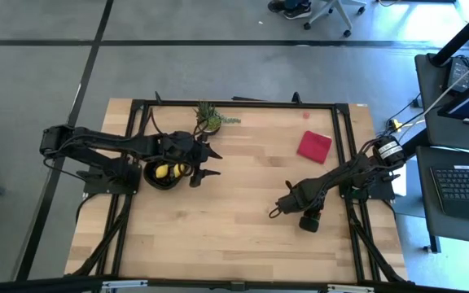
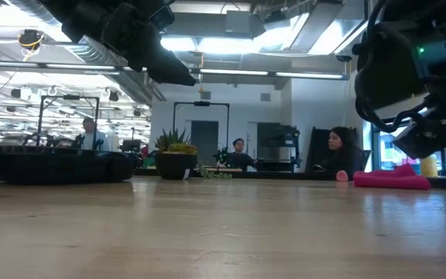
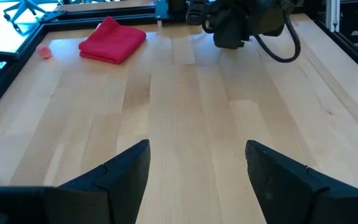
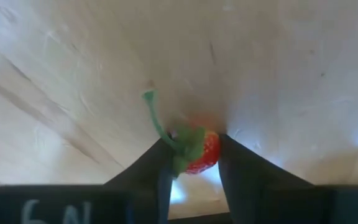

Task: Pick and placing Produce into tupperware
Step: Put the red strawberry into the black container

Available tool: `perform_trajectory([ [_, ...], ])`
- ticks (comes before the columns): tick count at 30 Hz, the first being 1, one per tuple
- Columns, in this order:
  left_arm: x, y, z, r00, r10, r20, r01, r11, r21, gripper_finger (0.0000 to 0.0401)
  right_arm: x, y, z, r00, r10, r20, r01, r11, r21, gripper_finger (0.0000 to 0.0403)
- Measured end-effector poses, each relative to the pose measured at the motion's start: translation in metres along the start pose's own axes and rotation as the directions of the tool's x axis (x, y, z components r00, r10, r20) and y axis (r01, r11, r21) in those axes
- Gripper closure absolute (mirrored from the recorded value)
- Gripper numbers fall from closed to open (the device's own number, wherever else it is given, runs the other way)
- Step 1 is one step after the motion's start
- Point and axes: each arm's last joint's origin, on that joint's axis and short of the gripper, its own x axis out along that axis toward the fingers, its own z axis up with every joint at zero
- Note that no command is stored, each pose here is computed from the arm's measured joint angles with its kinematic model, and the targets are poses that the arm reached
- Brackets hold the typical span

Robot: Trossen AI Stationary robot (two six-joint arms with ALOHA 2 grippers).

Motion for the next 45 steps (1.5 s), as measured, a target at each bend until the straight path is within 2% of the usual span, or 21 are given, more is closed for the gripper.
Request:
perform_trajectory([
  [2,0.000,0.000,0.000,1.000,0.000,0.000,0.000,1.000,0.000,0.0147,0.000,0.000,0.000,1.000,-0.001,0.001,0.001,1.000,0.008,0.0307],
  [12,0.000,0.000,0.000,1.000,0.000,-0.001,0.000,1.000,0.000,0.0148,-0.009,0.004,0.005,1.000,0.001,0.026,-0.002,0.999,0.032,0.0308],
  [15,0.000,0.000,-0.001,1.000,-0.002,-0.013,0.002,1.000,-0.002,0.0147,-0.027,0.010,0.022,0.985,0.015,0.171,-0.018,1.000,0.013,0.0309],
  [18,0.000,0.000,-0.003,1.000,-0.004,-0.028,0.004,1.000,-0.004,0.0147,-0.050,0.012,0.043,0.938,0.053,0.343,-0.050,0.999,-0.019,0.0309],
  [20,0.000,-0.001,-0.003,1.000,-0.005,-0.029,0.005,1.000,-0.004,0.0147,-0.068,0.014,0.062,0.870,0.145,0.471,-0.113,0.989,-0.094,0.0309],
  [23,0.000,0.000,-0.003,1.000,-0.004,-0.030,0.005,1.000,0.023,0.0147,-0.100,0.014,0.089,0.699,0.296,0.651,-0.176,0.954,-0.245,0.0309],
  [26,0.000,-0.001,-0.003,1.000,-0.007,-0.028,0.011,0.990,0.141,0.0147,-0.123,0.004,0.108,0.535,0.440,0.721,-0.203,0.896,-0.396,0.0309],
  [28,0.000,-0.003,-0.002,1.000,-0.014,-0.028,0.021,0.966,0.257,0.0148,-0.134,-0.004,0.116,0.444,0.514,0.734,-0.218,0.857,-0.468,0.0310],
  [31,0.001,-0.007,-0.002,0.999,-0.029,-0.022,0.036,0.881,0.471,0.0147,-0.141,-0.021,0.124,0.400,0.555,0.729,-0.242,0.831,-0.500,0.0310],
  [34,0.001,-0.009,0.001,0.999,-0.033,0.000,0.026,0.806,0.591,0.0148,-0.148,-0.034,0.131,0.347,0.563,0.750,-0.236,0.826,-0.511,0.0310],
  [36,0.001,-0.009,0.004,0.999,-0.030,0.037,0.001,0.799,0.602,0.0147,-0.153,-0.040,0.134,0.295,0.570,0.767,-0.228,0.821,-0.523,0.0310],
  [41,0.000,-0.009,0.010,0.995,-0.026,0.097,-0.040,0.785,0.619,0.0148,-0.169,-0.046,0.138,0.151,0.638,0.755,-0.180,0.769,-0.613,0.0310],
  [45,0.000,-0.009,0.010,0.995,-0.025,0.097,-0.047,0.734,0.678,0.0148,-0.176,-0.050,0.140,0.087,0.639,0.764,-0.155,0.766,-0.623,0.0310],
])
